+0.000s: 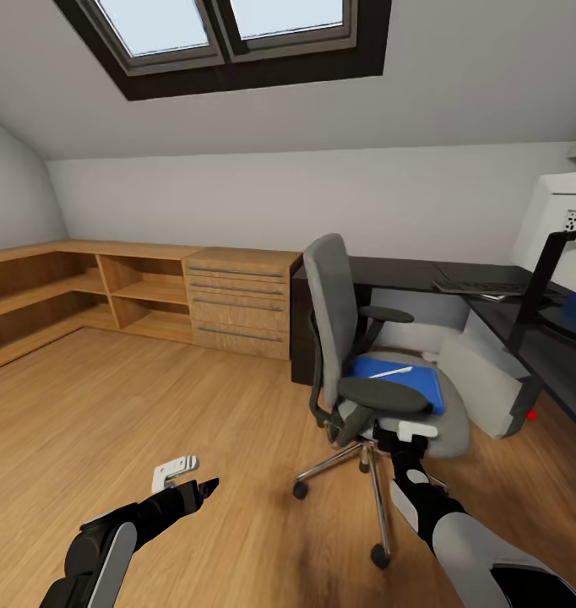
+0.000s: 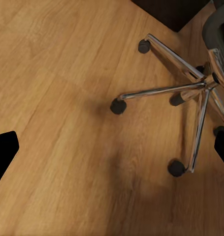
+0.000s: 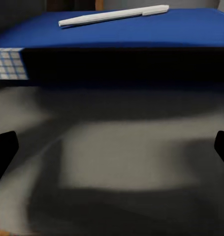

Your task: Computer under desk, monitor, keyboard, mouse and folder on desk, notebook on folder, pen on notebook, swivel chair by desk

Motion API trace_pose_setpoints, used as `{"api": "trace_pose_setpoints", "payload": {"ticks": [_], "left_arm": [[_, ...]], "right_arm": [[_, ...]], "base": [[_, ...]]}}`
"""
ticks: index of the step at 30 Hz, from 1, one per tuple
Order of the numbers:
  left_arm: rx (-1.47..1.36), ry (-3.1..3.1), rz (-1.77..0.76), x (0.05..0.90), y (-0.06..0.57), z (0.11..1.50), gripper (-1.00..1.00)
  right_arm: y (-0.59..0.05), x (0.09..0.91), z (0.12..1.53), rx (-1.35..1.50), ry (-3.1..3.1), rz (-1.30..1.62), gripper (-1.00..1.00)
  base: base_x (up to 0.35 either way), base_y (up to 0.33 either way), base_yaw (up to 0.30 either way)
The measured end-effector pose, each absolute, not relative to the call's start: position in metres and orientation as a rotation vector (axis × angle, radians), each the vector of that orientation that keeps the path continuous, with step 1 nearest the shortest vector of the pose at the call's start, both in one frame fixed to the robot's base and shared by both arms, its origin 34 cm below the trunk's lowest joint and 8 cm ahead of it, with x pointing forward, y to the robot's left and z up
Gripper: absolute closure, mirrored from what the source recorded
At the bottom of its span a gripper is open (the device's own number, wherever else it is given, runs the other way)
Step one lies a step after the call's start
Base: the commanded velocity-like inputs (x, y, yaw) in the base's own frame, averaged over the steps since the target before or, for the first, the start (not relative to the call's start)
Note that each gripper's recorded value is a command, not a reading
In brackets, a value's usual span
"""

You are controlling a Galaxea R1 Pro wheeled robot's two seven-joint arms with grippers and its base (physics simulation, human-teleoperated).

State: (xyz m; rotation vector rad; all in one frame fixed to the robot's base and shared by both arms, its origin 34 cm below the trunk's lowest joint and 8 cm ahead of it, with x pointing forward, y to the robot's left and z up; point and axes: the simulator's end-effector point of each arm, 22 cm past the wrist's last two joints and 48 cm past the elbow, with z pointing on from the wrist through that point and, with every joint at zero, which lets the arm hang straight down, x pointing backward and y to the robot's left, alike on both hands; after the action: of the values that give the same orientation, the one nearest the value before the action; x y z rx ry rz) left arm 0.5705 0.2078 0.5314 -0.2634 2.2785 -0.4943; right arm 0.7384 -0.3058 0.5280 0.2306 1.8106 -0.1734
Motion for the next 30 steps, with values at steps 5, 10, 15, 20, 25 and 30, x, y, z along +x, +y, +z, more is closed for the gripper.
{"api": "trace_pose_setpoints", "payload": {"ticks": [5,10,15,20,25,30], "left_arm": [[-0.263,2.279,-0.495,0.570,0.207,0.531,-1.00],[-0.263,2.279,-0.497,0.570,0.207,0.531,-1.00],[-0.263,2.279,-0.497,0.570,0.207,0.531,-1.00],[-0.262,2.280,-0.493,0.570,0.207,0.531,-1.00],[-0.263,2.279,-0.491,0.570,0.209,0.531,-1.00],[-0.297,2.272,-0.477,0.571,0.221,0.531,-1.00]], "right_arm": [[-0.307,0.738,0.528,0.233,1.810,-0.175,-1.00],[-0.310,0.739,0.530,0.235,1.804,-0.179,-1.00],[-0.312,0.739,0.531,0.237,1.800,-0.181,-1.00],[-0.320,0.738,0.532,0.246,1.796,-0.190,-1.00],[-0.324,0.739,0.534,0.255,1.784,-0.191,-1.00],[-0.336,0.735,0.530,0.388,1.786,-0.159,-1.00]], "base": [[-0.284,-0.101,-0.068],[-0.290,-0.119,-0.239],[-0.240,-0.114,-0.262],[-0.076,-0.032,-0.132],[-0.009,-0.004,-0.017],[-0.001,0.000,-0.002]]}}
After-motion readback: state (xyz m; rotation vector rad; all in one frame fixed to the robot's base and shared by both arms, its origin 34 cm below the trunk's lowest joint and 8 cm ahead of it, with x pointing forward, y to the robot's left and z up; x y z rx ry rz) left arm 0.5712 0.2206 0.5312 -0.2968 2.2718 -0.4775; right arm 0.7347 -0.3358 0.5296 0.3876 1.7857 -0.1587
